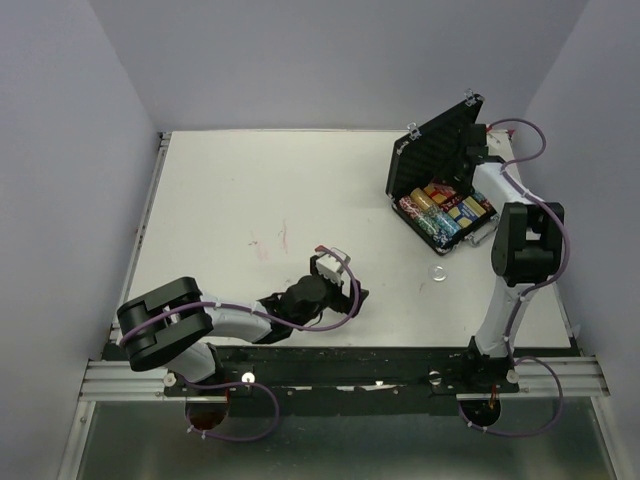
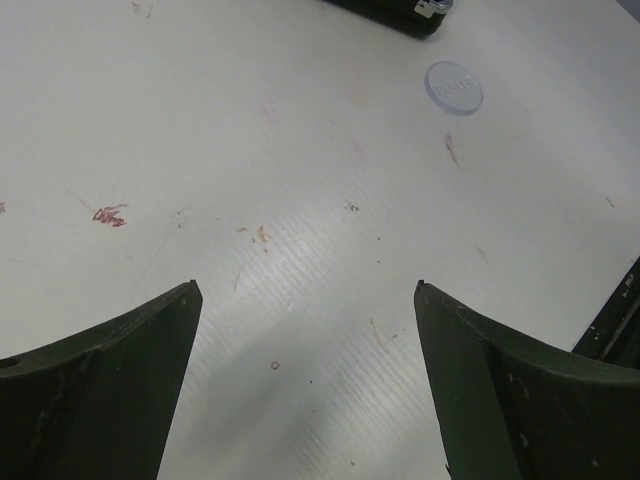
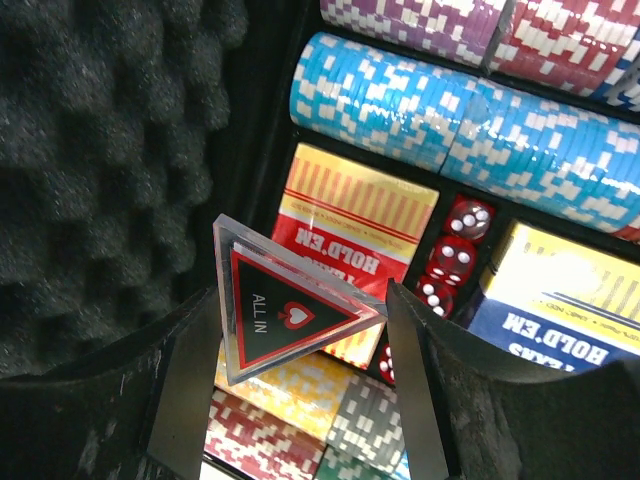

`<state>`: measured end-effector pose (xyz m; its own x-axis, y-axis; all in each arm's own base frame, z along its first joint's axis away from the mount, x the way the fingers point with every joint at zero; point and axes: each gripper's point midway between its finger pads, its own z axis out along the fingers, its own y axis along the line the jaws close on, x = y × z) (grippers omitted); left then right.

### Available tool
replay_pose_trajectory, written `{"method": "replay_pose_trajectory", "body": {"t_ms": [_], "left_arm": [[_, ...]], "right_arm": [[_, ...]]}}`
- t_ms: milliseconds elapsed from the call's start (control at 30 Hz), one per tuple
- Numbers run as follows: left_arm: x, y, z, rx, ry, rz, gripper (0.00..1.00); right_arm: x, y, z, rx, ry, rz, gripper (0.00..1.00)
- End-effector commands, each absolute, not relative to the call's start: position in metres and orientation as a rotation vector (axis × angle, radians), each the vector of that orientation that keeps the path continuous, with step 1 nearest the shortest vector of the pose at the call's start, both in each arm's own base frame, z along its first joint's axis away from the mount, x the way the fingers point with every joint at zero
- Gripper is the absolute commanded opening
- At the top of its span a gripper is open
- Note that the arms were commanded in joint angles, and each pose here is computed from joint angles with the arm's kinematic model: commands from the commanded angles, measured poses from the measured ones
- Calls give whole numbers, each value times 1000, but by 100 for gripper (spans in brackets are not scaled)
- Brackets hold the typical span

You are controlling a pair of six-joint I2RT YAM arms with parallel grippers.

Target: Pack up texas hold em set

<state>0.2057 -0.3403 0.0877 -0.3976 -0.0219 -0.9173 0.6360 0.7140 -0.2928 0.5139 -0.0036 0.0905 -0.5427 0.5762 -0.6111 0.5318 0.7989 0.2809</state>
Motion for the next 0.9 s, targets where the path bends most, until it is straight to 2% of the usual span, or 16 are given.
{"method": "replay_pose_trajectory", "body": {"t_ms": [0, 667, 867], "left_arm": [[206, -338, 96, 460, 1820, -780, 95], [205, -336, 95, 458, 1818, -783, 95], [205, -336, 96, 455, 1817, -783, 95]], "right_arm": [[532, -4, 92, 894, 2205, 110, 42], [521, -15, 60, 993, 2214, 22, 49], [521, -15, 54, 1000, 2220, 17, 58]]}}
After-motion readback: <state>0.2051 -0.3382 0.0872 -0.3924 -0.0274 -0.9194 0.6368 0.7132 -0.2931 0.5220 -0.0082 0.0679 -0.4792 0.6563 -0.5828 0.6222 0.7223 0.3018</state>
